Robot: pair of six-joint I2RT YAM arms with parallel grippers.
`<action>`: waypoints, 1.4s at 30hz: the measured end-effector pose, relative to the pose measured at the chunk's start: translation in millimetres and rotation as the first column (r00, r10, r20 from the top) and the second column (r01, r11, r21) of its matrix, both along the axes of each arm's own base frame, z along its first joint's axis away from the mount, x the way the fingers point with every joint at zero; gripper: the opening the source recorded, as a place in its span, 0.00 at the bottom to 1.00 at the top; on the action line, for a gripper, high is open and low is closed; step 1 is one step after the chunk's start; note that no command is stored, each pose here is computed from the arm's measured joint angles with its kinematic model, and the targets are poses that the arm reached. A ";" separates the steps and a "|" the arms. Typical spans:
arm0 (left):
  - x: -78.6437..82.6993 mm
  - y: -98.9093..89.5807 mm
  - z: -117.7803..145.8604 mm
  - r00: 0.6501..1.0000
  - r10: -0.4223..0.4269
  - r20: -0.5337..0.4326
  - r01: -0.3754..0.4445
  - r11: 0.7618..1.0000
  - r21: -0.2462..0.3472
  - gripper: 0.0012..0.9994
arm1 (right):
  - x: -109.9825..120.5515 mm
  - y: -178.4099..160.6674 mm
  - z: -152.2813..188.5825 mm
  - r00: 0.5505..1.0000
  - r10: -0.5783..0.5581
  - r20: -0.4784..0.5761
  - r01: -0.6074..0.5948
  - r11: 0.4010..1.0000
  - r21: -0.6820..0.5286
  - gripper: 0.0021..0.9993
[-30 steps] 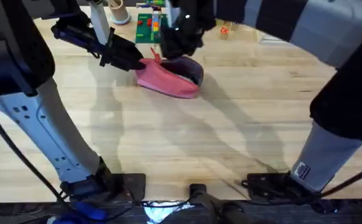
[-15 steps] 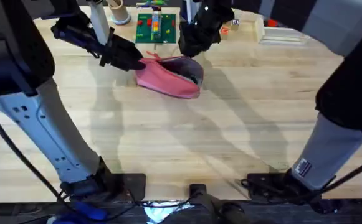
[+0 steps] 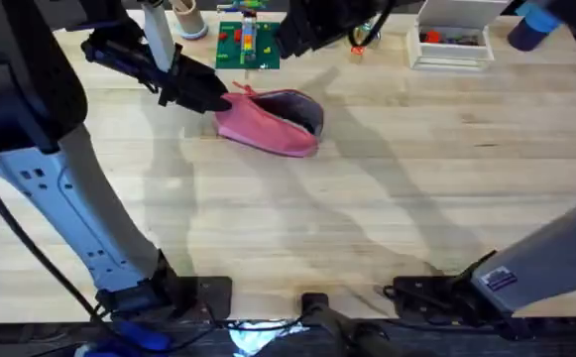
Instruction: Unzip the bag, pick up the pens from the table one at a time and place them inside, then zip the bag closed.
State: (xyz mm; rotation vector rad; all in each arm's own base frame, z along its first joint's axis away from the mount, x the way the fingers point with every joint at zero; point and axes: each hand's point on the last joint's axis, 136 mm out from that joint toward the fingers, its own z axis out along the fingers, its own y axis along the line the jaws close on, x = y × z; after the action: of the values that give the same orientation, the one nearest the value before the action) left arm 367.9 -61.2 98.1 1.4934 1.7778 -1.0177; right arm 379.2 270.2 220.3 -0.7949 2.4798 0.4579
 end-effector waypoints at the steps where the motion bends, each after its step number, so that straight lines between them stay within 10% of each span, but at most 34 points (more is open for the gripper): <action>1: 0.0 0.1 0.0 1.000 0.000 0.000 0.000 1.000 0.000 0.04 | -3.1 1.5 6.5 1.000 0.026 0.013 -0.026 1.000 0.012 0.24; 3: 0.0 0.1 0.0 1.000 0.000 0.000 0.000 1.000 0.000 0.04 | -7.4 3.7 13.9 0.998 0.059 0.028 -0.059 0.998 0.026 0.32; 9: 0.0 0.1 0.0 1.000 0.000 0.000 0.000 1.000 0.000 0.04 | -15.9 4.0 14.1 0.994 0.110 0.020 -0.110 0.994 0.021 0.99; 23: -0.2 0.3 -0.3 1.000 -0.001 -0.001 0.001 1.000 0.002 0.04 | -23.5 5.9 11.3 0.875 0.456 0.159 -0.434 0.887 -0.158 1.00; 42: -0.2 0.3 -0.3 1.000 -0.001 -0.001 0.001 1.000 0.002 0.04 | -17.0 21.4 21.2 0.798 0.543 0.261 -0.504 0.839 -0.207 1.00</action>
State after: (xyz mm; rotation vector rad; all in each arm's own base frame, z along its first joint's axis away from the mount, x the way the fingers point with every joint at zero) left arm 367.7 -60.9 97.7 1.4956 1.7795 -1.0168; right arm 362.2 291.6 241.4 -1.5030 1.9841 0.3259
